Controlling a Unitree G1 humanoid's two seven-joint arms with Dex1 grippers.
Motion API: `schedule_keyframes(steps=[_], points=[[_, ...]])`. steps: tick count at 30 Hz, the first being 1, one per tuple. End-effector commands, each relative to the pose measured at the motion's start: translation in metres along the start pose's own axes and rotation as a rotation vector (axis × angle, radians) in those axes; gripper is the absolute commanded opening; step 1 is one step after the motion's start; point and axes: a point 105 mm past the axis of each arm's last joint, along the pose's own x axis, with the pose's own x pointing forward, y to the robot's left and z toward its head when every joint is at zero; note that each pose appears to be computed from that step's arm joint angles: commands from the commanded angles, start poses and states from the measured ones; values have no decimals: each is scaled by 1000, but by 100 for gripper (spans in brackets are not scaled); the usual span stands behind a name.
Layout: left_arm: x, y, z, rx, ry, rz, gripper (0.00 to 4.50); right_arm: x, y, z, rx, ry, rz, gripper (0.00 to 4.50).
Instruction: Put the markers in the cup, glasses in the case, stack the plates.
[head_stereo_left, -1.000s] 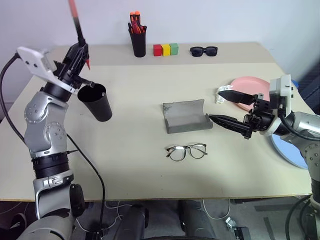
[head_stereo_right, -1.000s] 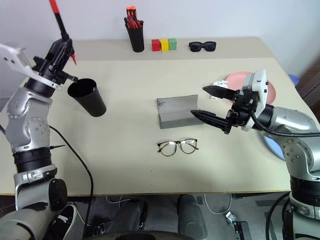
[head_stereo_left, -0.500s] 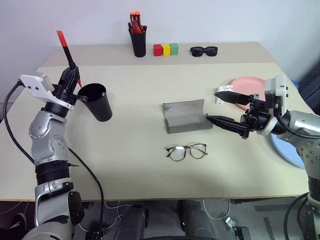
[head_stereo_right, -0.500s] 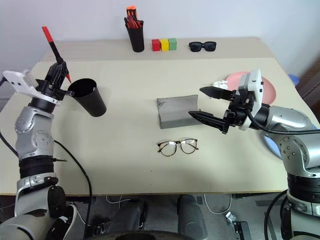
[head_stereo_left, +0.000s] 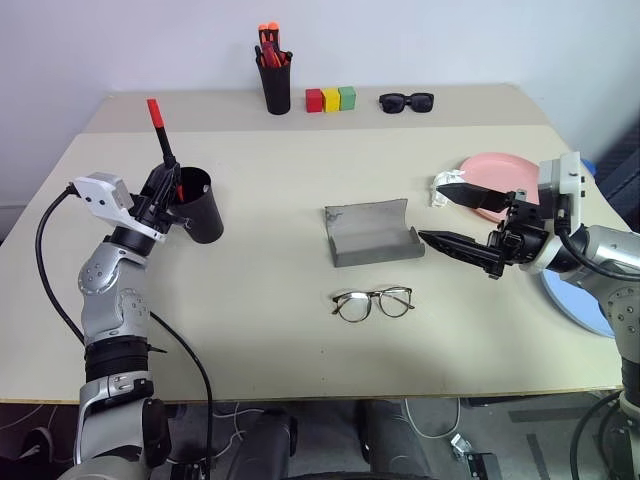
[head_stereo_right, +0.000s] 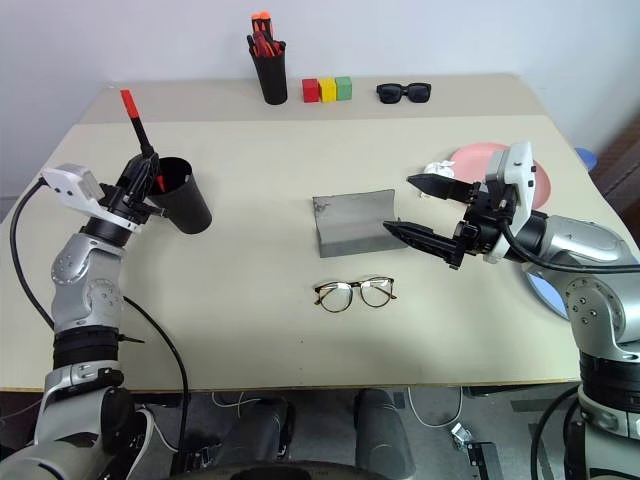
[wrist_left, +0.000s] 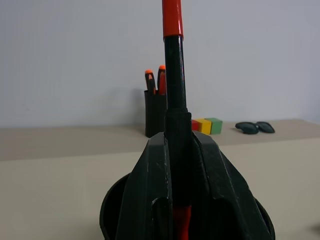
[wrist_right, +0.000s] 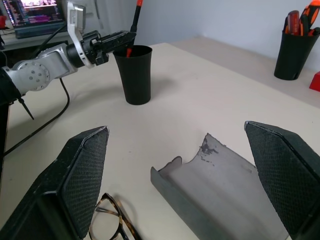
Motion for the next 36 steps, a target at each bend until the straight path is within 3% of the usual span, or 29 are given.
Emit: schedule_keyframes(steps=[1,7,8,16,21,23,26,29,33,36], points=[[-2,3,9,32,-35,4,136,-1,4,12,-48,-24,14,445],[-3,2,10,27,-38,-1,437,-2,3,12,-49,-22,16,445],[-3,2,11,29,-40,-6,447,-2,3,12,-49,-21,16,445],[7,-25,31,-16,-14,-175,447,-4,4,12,-47,-21,17,445],[31,-68,79,-126,-53,-400,447,-6,1,8,-46,-12,-3,445],[39,-93,86,-166,-28,-523,447,-8,-1,5,-50,4,-15,445],[46,-124,77,-152,47,-667,447,-11,-5,0,-59,23,-33,445],[49,-148,52,-101,135,-782,447,-12,-5,0,-68,24,-41,445],[51,-155,27,-70,210,-820,447,-13,-2,0,-75,23,-59,445],[49,-158,26,-53,197,-852,447,-16,0,0,-78,22,-84,445]])
